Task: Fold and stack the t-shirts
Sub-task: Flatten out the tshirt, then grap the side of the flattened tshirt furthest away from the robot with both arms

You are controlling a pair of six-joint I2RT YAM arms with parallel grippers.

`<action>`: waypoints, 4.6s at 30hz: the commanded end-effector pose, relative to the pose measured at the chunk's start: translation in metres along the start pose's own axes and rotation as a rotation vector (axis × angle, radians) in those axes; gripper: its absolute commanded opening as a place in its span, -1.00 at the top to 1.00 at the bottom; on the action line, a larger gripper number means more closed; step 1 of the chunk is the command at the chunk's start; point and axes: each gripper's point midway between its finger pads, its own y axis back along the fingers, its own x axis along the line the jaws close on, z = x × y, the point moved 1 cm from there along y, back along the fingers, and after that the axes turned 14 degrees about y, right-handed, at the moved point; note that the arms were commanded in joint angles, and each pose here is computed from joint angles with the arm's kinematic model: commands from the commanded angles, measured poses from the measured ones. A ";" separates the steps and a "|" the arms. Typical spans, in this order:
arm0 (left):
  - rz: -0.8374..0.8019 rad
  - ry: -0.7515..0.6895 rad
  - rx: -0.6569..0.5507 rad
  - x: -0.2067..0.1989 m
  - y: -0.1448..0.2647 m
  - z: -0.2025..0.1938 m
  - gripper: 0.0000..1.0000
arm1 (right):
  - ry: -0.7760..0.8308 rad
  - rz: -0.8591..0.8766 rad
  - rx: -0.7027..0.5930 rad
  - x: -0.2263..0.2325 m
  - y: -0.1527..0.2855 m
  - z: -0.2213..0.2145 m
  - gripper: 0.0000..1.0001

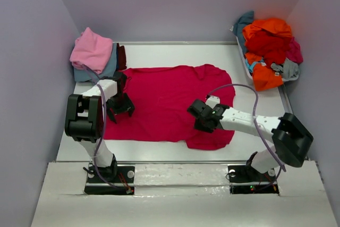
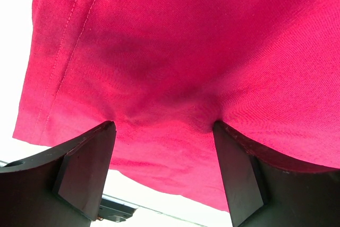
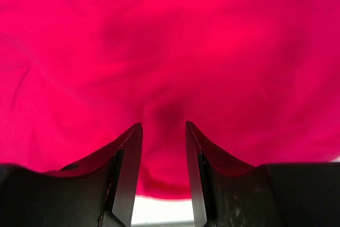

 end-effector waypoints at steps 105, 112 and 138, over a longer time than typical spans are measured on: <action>-0.142 -0.049 -0.388 -0.170 0.035 0.169 -0.65 | -0.061 0.044 -0.135 -0.019 -0.102 0.279 0.06; -0.159 -0.060 -0.384 -0.170 0.037 0.167 -0.64 | -0.070 0.042 -0.119 -0.018 -0.111 0.273 0.06; -0.133 -0.067 -0.358 -0.168 0.016 0.161 -0.60 | -0.080 0.031 -0.062 -0.029 -0.144 0.247 0.07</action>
